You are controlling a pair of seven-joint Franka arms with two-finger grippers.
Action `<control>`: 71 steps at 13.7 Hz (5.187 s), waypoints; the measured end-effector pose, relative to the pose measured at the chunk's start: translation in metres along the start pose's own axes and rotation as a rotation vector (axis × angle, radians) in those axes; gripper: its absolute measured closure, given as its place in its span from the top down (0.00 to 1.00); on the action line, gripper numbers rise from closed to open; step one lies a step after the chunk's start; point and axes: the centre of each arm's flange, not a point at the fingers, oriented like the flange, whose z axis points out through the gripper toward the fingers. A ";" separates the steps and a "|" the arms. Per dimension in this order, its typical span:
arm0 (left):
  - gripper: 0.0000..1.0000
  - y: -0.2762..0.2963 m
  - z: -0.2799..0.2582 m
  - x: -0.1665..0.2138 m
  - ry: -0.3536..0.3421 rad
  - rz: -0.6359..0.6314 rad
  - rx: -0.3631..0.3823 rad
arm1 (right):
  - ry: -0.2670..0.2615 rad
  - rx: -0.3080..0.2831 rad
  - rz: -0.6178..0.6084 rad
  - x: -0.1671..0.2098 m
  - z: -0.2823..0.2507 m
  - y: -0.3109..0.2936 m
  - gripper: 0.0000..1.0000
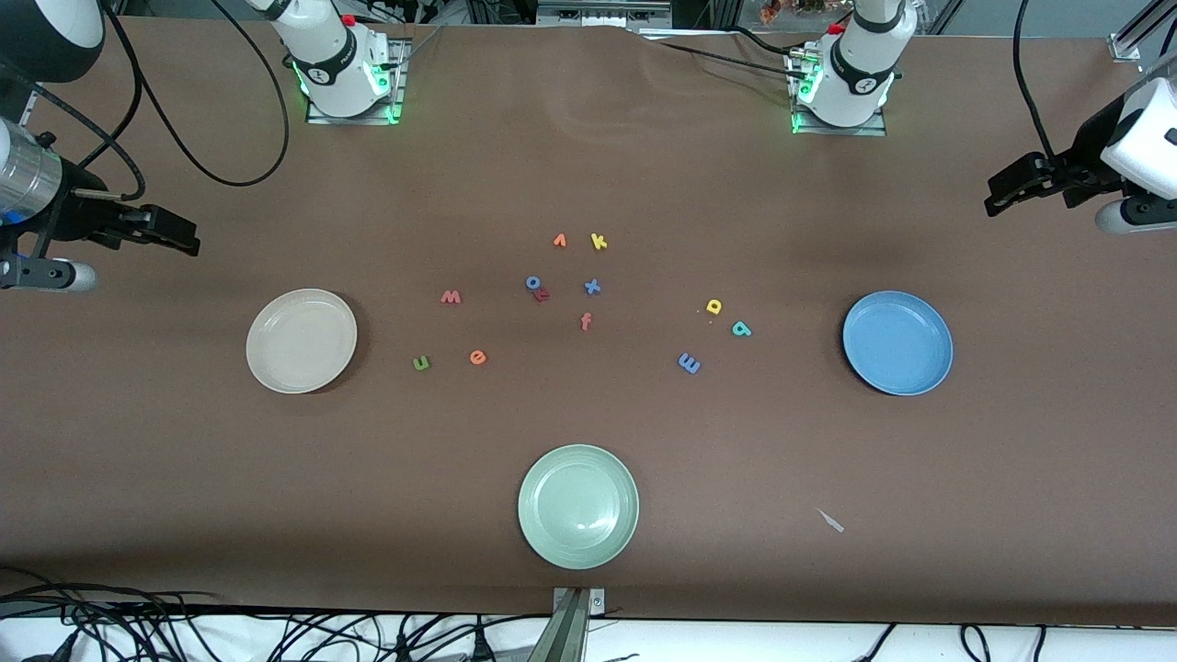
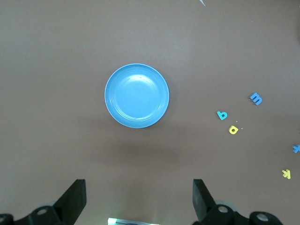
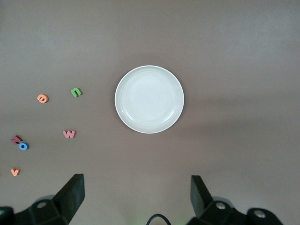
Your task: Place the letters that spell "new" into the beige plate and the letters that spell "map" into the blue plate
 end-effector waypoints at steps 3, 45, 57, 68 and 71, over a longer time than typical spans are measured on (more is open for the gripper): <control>1.00 0.000 0.002 -0.003 -0.025 0.000 0.004 | 0.001 0.000 0.001 0.000 0.000 0.000 1.00; 1.00 0.065 0.024 0.034 -0.055 0.107 -0.011 | 0.000 0.004 0.000 0.000 0.000 -0.001 1.00; 1.00 0.089 0.075 0.042 -0.067 0.143 -0.007 | -0.001 0.004 -0.001 0.000 0.000 -0.001 1.00; 1.00 -0.003 0.013 0.010 -0.006 0.079 -0.020 | -0.002 0.004 -0.001 0.000 0.001 -0.001 1.00; 1.00 -0.001 0.017 0.009 -0.017 0.093 -0.019 | -0.002 0.004 -0.001 0.000 0.001 -0.001 1.00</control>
